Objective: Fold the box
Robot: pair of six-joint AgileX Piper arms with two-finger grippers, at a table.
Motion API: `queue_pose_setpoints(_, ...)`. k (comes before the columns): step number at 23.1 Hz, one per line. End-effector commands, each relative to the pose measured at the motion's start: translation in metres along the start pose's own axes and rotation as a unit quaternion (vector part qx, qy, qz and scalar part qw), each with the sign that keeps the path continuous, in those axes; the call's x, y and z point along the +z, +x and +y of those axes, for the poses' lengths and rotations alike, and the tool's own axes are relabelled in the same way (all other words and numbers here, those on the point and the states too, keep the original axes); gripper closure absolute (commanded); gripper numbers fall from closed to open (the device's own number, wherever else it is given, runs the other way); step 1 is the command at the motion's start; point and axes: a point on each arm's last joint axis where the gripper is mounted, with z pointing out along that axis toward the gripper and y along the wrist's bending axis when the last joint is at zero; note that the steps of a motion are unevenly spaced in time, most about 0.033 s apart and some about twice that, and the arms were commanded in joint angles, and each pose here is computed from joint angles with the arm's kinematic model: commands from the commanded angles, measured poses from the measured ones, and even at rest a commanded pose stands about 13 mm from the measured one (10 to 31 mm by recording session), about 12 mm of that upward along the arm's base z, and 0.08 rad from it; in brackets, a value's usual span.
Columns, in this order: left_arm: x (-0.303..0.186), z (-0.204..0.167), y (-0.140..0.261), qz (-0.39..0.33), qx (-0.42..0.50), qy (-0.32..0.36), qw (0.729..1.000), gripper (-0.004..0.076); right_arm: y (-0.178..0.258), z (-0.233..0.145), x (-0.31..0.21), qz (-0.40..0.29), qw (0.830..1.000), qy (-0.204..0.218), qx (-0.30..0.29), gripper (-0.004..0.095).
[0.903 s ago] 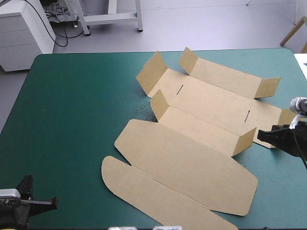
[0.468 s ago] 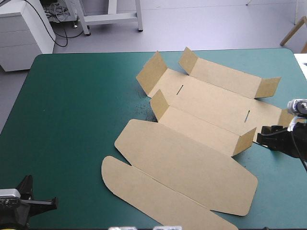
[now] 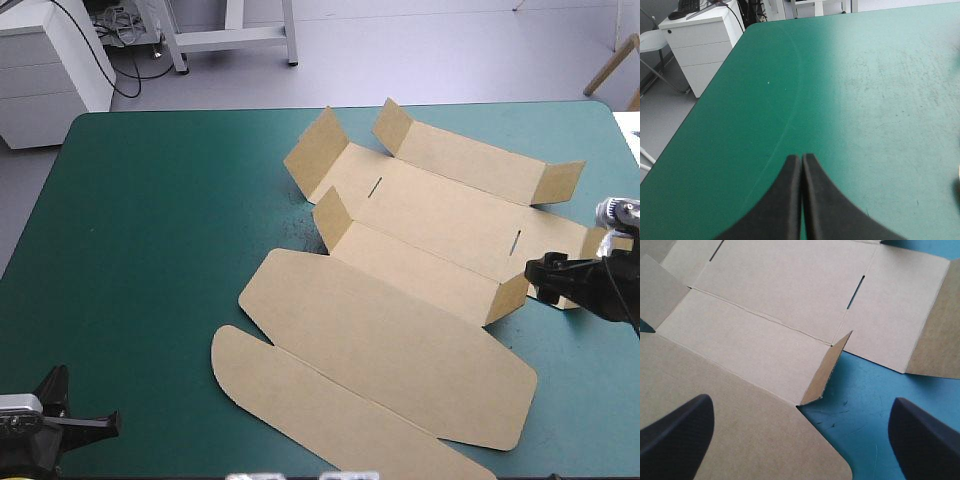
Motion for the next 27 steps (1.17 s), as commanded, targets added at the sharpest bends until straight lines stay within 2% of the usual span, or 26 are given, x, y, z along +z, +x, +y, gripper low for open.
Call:
queue_pose_setpoints(1, -0.006, 0.001, -0.012, -0.054, -0.001, 0.002, 0.999, 0.0734, -0.019, -0.009, 0.017, -0.002, 1.000, 0.005, 0.012, 0.0039)
queue_pose_setpoints(9, -0.006, 0.001, -0.012, -0.054, -0.001, 0.002, 0.999, 0.0734, -0.031, -0.037, 0.088, 0.107, 0.992, -0.005, 0.063, 0.0040)
queue_pose_setpoints(13, -0.006, 0.001, -0.012, -0.054, -0.001, 0.002, 0.999, 0.0734, -0.037, -0.046, 0.120, 0.118, 0.988, -0.022, 0.101, 0.0048)
queue_pose_setpoints(18, -0.006, 0.001, -0.012, -0.054, -0.001, 0.002, 0.999, 0.0734, -0.040, -0.037, 0.147, 0.117, 0.987, -0.019, 0.108, 0.0058)
queue_pose_setpoints(23, -0.006, 0.000, -0.012, -0.054, -0.002, 0.003, 0.999, 0.0734, -0.027, -0.036, 0.163, 0.178, 0.976, -0.004, 0.127, 0.0058)
queue_pose_setpoints(27, -0.006, 0.000, -0.012, -0.054, -0.002, 0.003, 0.999, 0.0734, 0.002, -0.040, 0.176, 0.214, 0.965, 0.002, 0.154, 0.0058)
